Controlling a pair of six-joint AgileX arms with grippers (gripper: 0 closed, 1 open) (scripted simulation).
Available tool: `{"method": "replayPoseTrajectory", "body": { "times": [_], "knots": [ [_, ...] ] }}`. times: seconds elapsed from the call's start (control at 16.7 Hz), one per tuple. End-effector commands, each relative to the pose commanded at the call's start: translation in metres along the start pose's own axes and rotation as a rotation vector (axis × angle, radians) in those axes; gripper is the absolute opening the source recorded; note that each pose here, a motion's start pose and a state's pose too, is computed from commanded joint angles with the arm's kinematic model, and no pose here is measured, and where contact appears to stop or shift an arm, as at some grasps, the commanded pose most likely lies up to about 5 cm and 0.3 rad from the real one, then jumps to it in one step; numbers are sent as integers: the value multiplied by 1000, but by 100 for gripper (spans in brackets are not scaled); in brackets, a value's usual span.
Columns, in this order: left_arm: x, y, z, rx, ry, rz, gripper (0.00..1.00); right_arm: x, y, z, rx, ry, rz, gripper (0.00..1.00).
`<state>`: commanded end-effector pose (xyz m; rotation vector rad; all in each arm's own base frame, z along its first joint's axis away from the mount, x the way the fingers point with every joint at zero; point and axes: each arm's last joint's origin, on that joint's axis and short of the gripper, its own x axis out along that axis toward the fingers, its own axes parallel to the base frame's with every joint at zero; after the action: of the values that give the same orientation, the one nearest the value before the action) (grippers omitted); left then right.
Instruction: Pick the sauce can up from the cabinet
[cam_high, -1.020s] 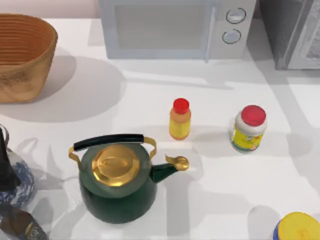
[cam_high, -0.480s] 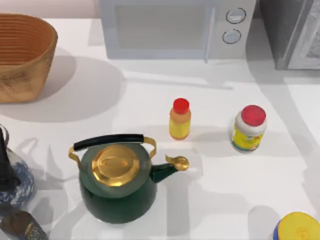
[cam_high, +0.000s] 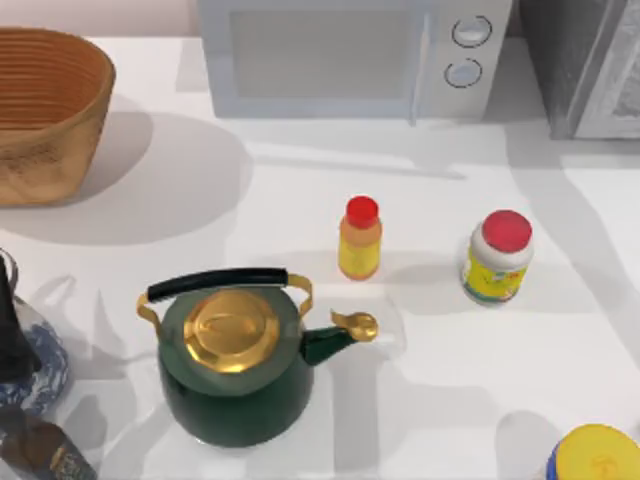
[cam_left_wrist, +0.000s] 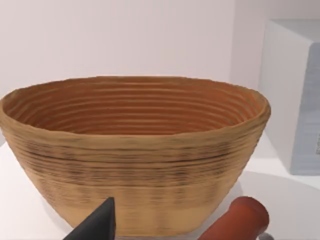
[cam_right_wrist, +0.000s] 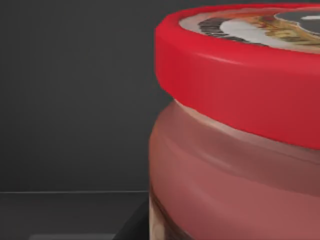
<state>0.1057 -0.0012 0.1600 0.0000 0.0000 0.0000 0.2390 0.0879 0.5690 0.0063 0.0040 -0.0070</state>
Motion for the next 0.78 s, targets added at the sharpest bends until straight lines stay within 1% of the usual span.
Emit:
{"method": "replayPoseTrajectory", "body": {
  "times": [0.18, 0.36, 0.48, 0.66, 0.78],
  "knots": [
    [0, 0, 0, 0, 0, 0, 100, -3, -3, 2, 6, -11, 3, 0],
    [0, 0, 0, 0, 0, 0, 100, -17, -12, 0, 17, -30, 39, 0],
    [0, 0, 0, 0, 0, 0, 100, -30, -21, -8, 20, -35, 69, 0],
    [0, 0, 0, 0, 0, 0, 100, -51, -37, -36, 19, -22, 110, 0],
    [0, 0, 0, 0, 0, 0, 100, -64, -47, -68, 15, 3, 129, 0]
  ]
}}
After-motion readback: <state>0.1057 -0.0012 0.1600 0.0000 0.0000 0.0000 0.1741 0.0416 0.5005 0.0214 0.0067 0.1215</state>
